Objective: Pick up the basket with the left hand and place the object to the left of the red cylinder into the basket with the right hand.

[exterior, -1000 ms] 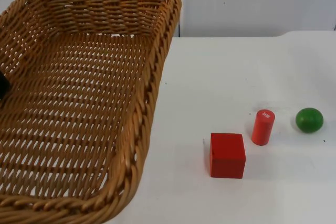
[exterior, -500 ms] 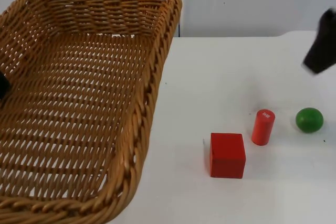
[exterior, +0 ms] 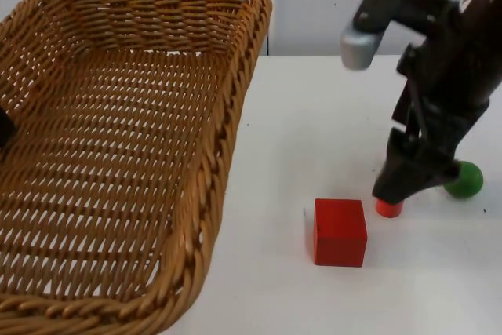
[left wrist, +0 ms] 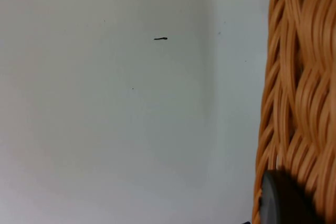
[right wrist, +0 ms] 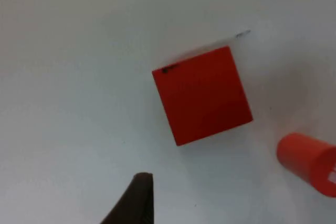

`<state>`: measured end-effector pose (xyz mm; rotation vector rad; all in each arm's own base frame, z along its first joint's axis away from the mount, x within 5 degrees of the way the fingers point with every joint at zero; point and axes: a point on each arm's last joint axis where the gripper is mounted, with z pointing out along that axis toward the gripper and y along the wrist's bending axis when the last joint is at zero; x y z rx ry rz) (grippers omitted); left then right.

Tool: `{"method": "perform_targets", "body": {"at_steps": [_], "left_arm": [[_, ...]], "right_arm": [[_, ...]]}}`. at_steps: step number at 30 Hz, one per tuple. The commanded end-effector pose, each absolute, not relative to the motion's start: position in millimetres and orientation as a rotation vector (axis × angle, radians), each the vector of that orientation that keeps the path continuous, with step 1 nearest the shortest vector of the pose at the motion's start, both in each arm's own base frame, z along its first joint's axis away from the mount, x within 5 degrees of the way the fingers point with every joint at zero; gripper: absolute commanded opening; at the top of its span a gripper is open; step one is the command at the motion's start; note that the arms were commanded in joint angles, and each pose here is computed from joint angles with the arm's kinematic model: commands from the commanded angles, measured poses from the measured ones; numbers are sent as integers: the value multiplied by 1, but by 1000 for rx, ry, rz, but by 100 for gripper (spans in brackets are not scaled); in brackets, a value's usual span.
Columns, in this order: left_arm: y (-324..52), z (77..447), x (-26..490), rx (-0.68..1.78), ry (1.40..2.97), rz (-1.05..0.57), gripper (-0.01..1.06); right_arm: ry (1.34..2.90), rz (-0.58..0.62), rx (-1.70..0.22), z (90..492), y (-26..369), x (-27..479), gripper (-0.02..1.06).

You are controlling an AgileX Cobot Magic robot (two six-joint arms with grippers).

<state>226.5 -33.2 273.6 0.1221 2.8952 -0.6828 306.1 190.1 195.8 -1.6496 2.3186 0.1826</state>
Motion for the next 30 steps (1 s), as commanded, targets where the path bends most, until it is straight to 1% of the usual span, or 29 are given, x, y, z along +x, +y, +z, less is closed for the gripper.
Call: {"method": "perform_targets", "body": {"at_steps": [1,5,9,14,18,23,27,30], "left_arm": [[-35,278,224,113,2871,-719,0],[-35,278,224,113,2871,-719,0],[-35,278,224,114,2872,-720,0],[-35,278,224,119,2871,-719,0],[-35,278,224,119,2871,-719,0],[-35,278,224,119,2871,-719,0],[-35,278,224,119,2871,-719,0],[-35,278,224,119,2871,-719,0]], "right_arm": [[2292,197,-1689,190,194,307,105],[2219,230,-1763,180,200,310,105],[2152,193,-1806,171,202,315,105],[2139,166,-1769,158,205,323,105],[2122,174,-1830,149,206,323,105],[2087,279,-1855,136,213,322,105],[2051,298,-1903,127,215,322,105],[2052,289,-1902,122,215,323,105]]}}
